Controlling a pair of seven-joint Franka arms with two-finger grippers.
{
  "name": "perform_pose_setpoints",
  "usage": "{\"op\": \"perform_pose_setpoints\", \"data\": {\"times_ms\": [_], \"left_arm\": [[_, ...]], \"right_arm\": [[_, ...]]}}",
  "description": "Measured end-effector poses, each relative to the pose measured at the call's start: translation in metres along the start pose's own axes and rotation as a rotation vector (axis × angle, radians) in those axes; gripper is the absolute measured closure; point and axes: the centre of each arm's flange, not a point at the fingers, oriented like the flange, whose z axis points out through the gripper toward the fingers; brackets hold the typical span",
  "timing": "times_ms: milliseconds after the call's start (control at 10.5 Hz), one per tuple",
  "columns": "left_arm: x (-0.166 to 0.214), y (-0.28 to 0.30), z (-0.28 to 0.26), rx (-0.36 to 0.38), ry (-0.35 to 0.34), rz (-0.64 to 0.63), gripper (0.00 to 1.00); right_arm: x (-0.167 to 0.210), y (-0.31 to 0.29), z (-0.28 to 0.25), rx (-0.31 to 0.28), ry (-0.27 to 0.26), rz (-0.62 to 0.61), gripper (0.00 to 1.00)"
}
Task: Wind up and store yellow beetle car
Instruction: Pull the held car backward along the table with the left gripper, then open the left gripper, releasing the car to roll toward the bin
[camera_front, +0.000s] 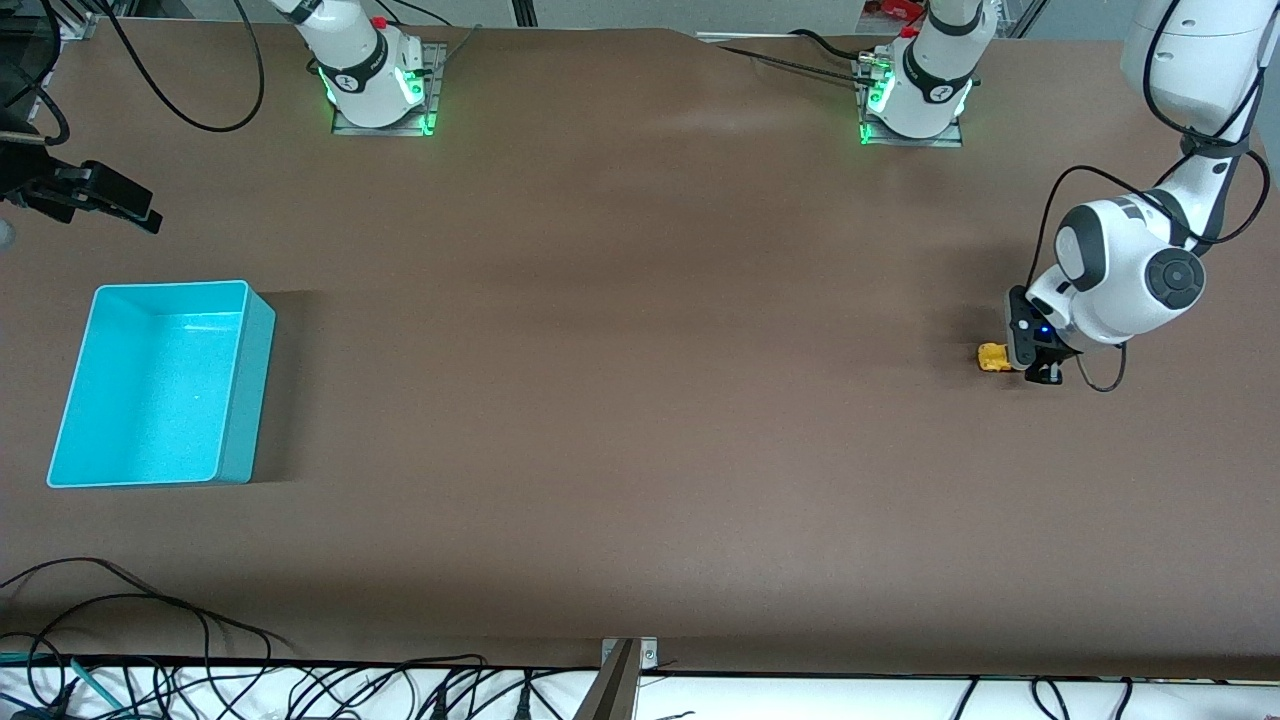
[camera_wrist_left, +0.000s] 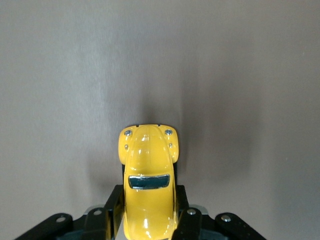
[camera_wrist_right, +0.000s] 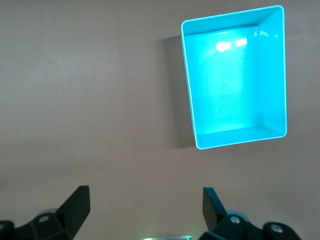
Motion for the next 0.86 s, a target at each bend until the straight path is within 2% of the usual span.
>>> {"op": "perform_pose_setpoints", "data": {"times_ms": [478,861], "left_arm": [[-0.045,0.0,0.002,0.003,-0.013,0.006,0.55],[-0.046,-0.001,0.002,0.002,-0.014,0.006,0.55]], "right_arm": [[0.0,0.0,0.0,0.0,0.0,0.0,0.0],[0.0,0.0,0.0,0.0,0.0,0.0,0.0]]}}
